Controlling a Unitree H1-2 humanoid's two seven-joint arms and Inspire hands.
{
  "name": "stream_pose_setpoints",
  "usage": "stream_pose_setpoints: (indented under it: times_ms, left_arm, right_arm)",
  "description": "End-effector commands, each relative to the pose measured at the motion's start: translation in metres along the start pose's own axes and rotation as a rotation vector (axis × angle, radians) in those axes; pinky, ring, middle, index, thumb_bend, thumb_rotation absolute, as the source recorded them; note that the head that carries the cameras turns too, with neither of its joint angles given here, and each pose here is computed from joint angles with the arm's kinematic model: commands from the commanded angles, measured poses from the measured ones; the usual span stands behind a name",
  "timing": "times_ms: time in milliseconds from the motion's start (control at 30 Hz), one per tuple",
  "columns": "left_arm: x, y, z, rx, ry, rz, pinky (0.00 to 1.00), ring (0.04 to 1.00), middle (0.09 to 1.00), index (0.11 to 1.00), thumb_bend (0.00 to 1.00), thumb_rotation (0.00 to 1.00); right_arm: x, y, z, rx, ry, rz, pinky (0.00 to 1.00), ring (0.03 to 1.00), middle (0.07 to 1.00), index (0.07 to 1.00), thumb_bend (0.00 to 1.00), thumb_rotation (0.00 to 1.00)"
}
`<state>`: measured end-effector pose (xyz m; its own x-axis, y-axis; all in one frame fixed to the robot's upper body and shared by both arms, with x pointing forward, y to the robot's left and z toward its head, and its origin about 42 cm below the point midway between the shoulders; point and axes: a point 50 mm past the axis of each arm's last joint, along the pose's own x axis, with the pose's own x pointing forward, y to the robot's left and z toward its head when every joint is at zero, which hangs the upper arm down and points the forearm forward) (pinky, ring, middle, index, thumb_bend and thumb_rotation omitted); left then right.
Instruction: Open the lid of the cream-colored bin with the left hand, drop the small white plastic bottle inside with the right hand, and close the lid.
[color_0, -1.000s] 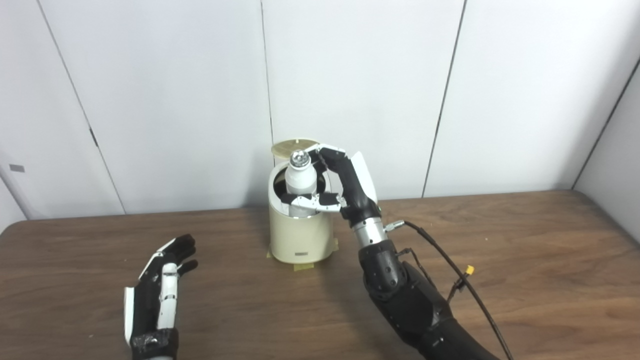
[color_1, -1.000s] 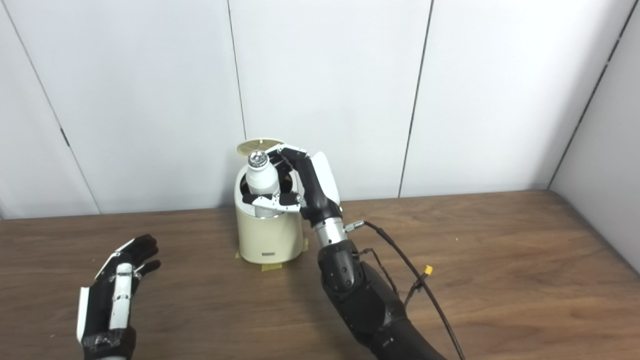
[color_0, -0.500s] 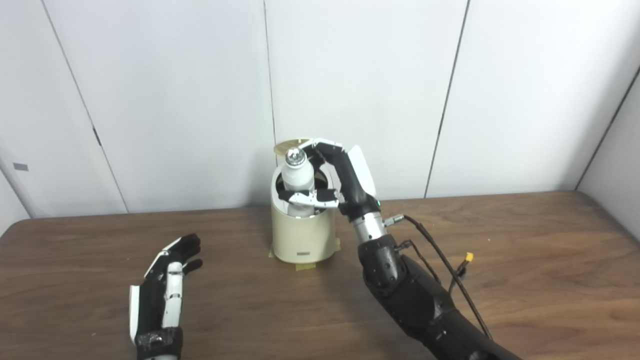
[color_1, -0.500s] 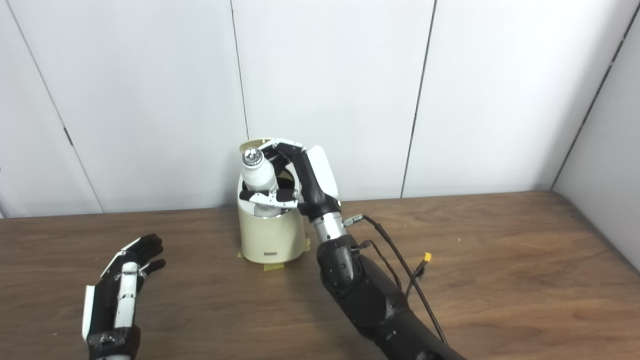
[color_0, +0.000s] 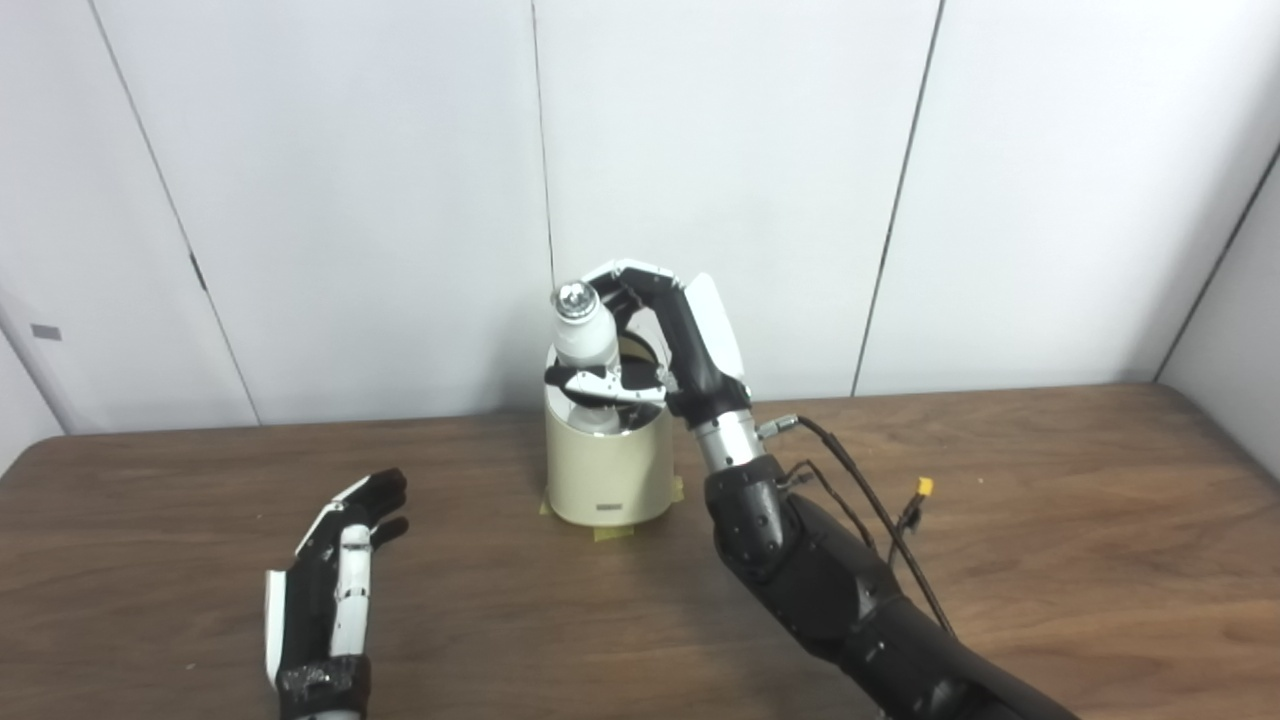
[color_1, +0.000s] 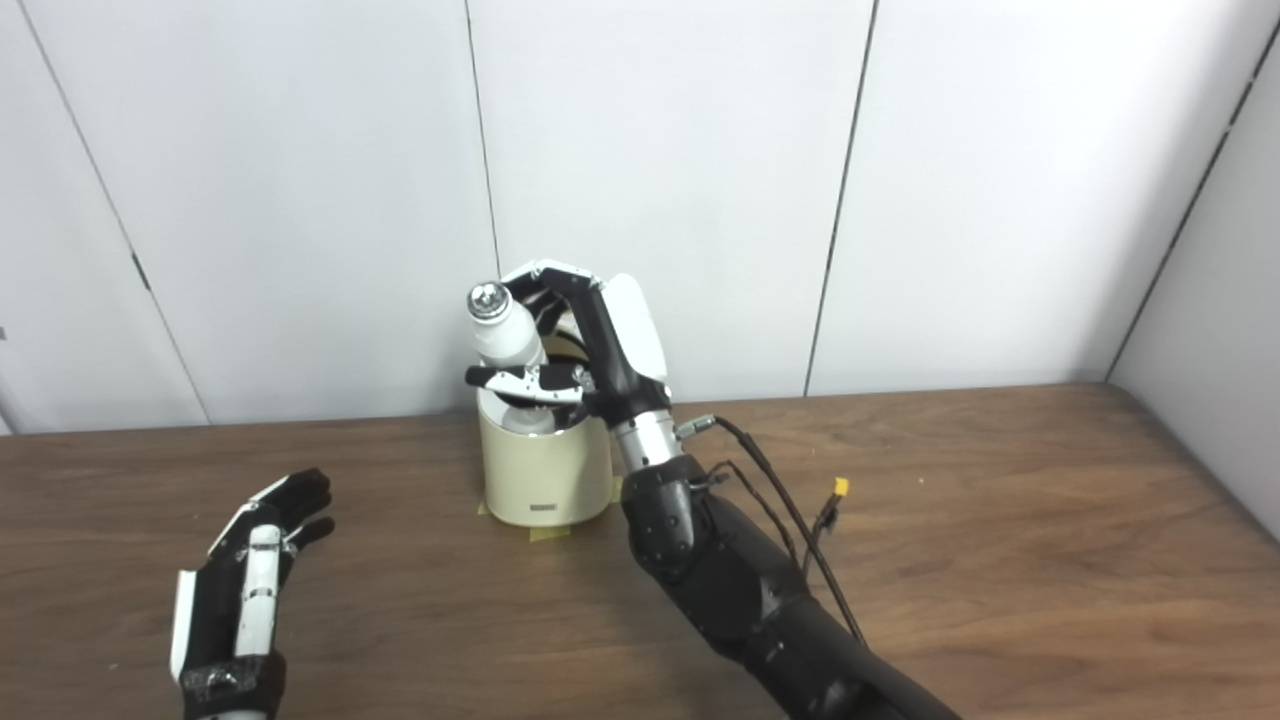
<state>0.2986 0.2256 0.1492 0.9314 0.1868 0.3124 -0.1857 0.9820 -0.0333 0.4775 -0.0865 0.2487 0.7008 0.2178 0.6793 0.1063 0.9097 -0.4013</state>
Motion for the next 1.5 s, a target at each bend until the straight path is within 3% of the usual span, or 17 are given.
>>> stream_pose_setpoints:
  times_ms: [0,533,1200,1467]
  left_arm:
    - [0.008,-0.005,0.016,-0.009,-0.07,0.0,0.74,0.793,0.769,0.742,0.19,0.77]
    - [0.006,-0.006,0.018,-0.009,-0.06,0.002,0.76,0.8,0.77,0.744,0.2,0.76]
    - [0.006,-0.009,0.021,-0.014,-0.065,-0.001,0.75,0.801,0.776,0.749,0.18,0.77]
    - [0.006,-0.008,0.02,-0.005,-0.067,-0.001,0.74,0.799,0.772,0.745,0.18,0.76]
  right_arm:
    - [0.028,-0.009,0.017,0.0,-0.104,-0.038,0.31,0.397,0.528,0.499,0.49,0.0]
    - [0.01,0.001,0.001,-0.09,-0.11,0.027,0.38,0.444,0.504,0.453,0.5,0.0]
    - [0.008,-0.002,-0.009,-0.155,-0.125,0.038,0.4,0.454,0.49,0.456,0.5,0.0]
    - [0.003,-0.004,-0.017,-0.169,-0.094,0.035,0.4,0.462,0.497,0.453,0.5,0.0]
